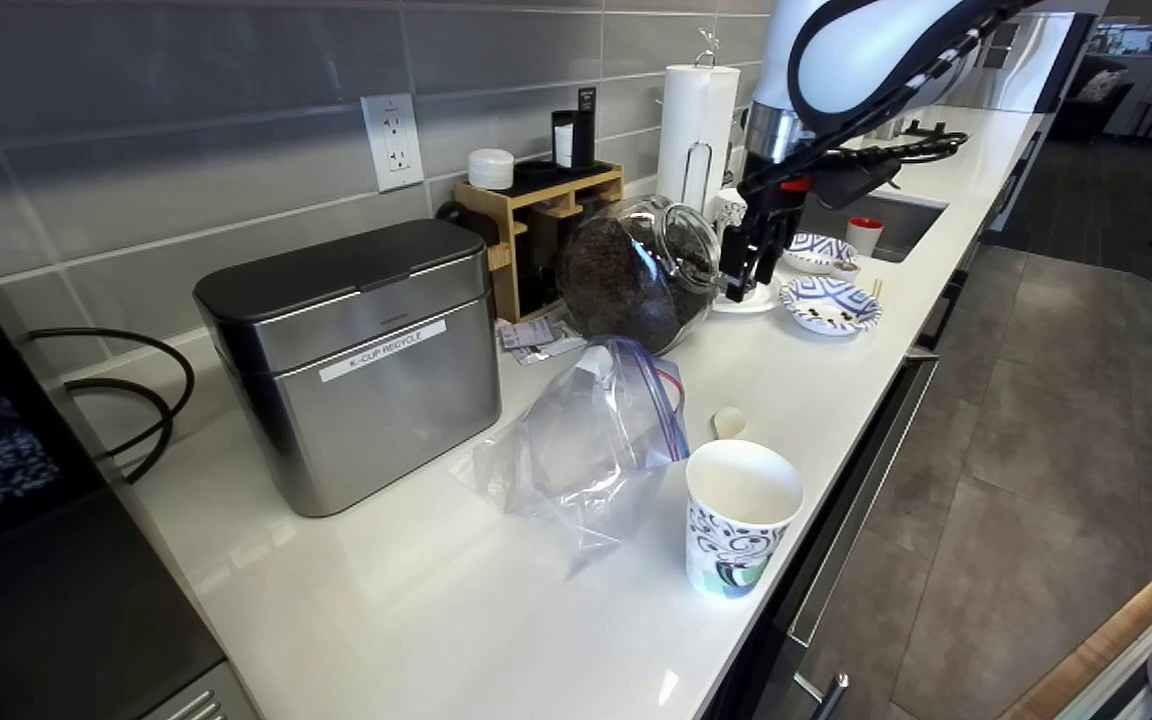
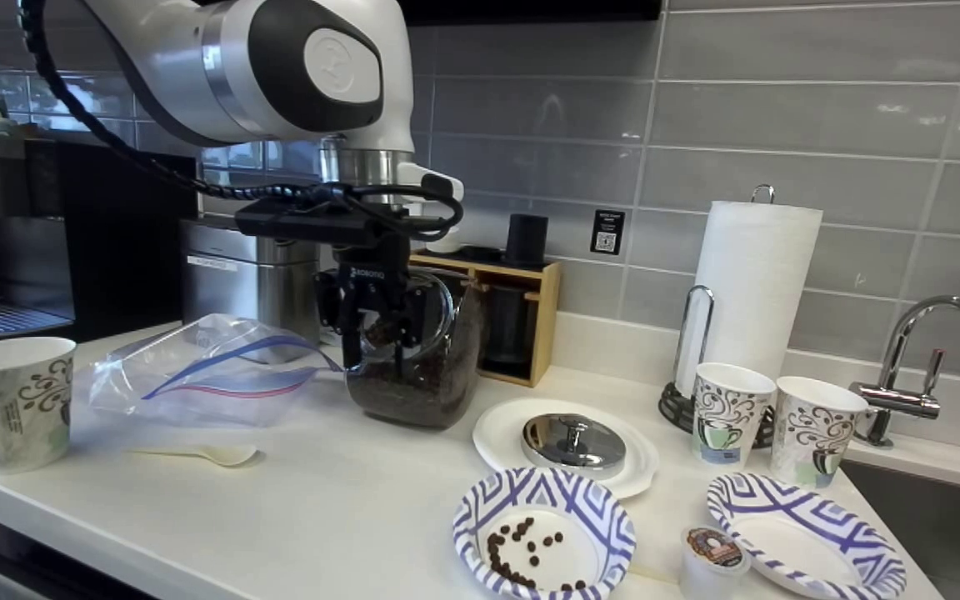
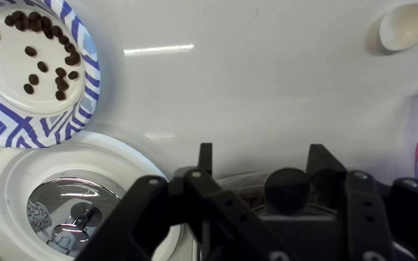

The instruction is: Push the silver spoon into the glass container then place the silver lid on the container.

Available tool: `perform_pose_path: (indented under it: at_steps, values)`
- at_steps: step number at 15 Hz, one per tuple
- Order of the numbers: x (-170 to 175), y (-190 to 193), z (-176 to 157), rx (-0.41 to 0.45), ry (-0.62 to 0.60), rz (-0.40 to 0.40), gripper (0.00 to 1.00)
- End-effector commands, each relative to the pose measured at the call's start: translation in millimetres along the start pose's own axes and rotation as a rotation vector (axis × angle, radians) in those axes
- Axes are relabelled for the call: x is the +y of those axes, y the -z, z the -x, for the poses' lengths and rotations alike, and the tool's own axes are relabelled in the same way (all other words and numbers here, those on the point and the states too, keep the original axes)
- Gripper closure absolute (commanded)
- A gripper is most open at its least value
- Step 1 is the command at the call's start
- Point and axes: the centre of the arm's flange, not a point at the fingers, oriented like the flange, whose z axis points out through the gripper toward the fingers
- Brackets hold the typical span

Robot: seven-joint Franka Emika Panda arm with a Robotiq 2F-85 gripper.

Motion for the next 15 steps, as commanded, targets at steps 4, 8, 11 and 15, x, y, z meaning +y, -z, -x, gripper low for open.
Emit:
perform_pose_path:
  at_steps: [4, 8, 11, 15]
  values:
    - [-1.5, -5.2, -7.8, 0.012, 0.028, -0.006, 0.13]
    - [-2.5, -4.7, -13.3, 0.018, 0.034, -0.009, 0.2]
    - [-3.2, -5.8, -17.8, 0.02, 0.041, -0.009, 0.51]
    - [-2.9, -10.2, -23.5, 0.016, 0.051, -0.014, 0.82]
